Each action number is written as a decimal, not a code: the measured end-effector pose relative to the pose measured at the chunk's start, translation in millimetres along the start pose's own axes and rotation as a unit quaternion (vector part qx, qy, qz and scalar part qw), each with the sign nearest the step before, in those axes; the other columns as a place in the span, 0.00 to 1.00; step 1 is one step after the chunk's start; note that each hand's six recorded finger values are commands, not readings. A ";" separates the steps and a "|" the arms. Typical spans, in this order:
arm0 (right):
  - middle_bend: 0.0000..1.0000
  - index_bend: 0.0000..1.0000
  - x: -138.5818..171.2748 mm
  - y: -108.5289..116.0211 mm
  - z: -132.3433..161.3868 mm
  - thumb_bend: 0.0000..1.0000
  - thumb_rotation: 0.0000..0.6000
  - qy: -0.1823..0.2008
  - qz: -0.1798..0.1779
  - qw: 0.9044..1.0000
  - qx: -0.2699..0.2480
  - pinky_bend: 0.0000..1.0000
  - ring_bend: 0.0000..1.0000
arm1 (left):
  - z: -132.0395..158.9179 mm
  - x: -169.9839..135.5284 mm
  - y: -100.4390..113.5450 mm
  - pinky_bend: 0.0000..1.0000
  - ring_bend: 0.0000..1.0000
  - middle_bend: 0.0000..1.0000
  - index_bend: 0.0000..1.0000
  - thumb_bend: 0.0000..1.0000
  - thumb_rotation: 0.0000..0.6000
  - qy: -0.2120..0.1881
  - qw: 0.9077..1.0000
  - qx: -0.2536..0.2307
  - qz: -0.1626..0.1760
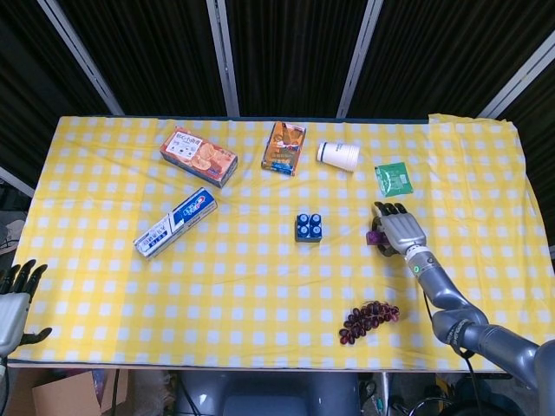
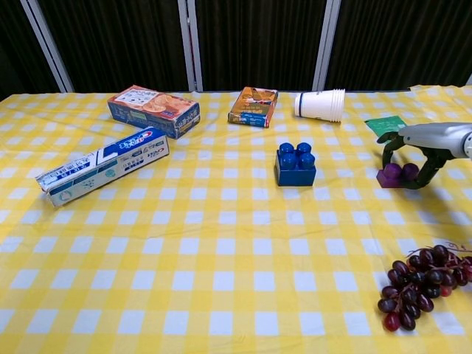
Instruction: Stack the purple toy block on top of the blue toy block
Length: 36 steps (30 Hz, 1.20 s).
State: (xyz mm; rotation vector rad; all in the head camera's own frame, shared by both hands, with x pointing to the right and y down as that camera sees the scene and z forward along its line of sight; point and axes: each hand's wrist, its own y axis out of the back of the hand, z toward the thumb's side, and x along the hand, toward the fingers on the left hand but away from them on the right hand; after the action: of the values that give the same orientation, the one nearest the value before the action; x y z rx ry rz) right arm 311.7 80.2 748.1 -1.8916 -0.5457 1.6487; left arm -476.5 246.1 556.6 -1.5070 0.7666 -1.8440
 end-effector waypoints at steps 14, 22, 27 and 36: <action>0.00 0.43 -2.8 2.0 6.4 0.43 1.00 -0.001 0.001 1.000 0.003 0.00 0.01 | -2.5 -0.8 1.7 0.04 0.00 0.00 0.07 0.00 1.00 0.001 1.000 -0.002 0.002; 0.00 0.45 -3.8 0.8 5.5 0.43 1.00 -0.002 0.002 1.000 0.004 0.00 0.01 | -0.2 -1.2 0.1 0.04 0.00 0.00 0.07 0.00 1.00 -0.001 1.000 0.001 -0.001; 0.00 0.48 -4.0 0.6 5.6 0.43 1.00 -0.002 0.001 1.000 0.003 0.00 0.02 | 1.1 -2.1 0.6 0.04 0.00 0.00 0.07 0.00 1.00 -0.003 1.000 0.001 0.000; 0.00 0.48 -0.5 8.7 12.2 0.43 1.00 0.009 -0.010 1.000 0.003 0.00 0.02 | 0.0 -2.6 2.0 0.04 0.00 0.00 0.07 0.00 1.00 -0.003 1.000 -0.003 0.002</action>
State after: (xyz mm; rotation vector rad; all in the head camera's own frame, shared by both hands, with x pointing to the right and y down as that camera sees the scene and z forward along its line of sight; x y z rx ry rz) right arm 299.1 75.1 741.8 -1.8887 -0.5499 1.6161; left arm -475.9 246.7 553.5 -1.5124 0.7718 -1.8358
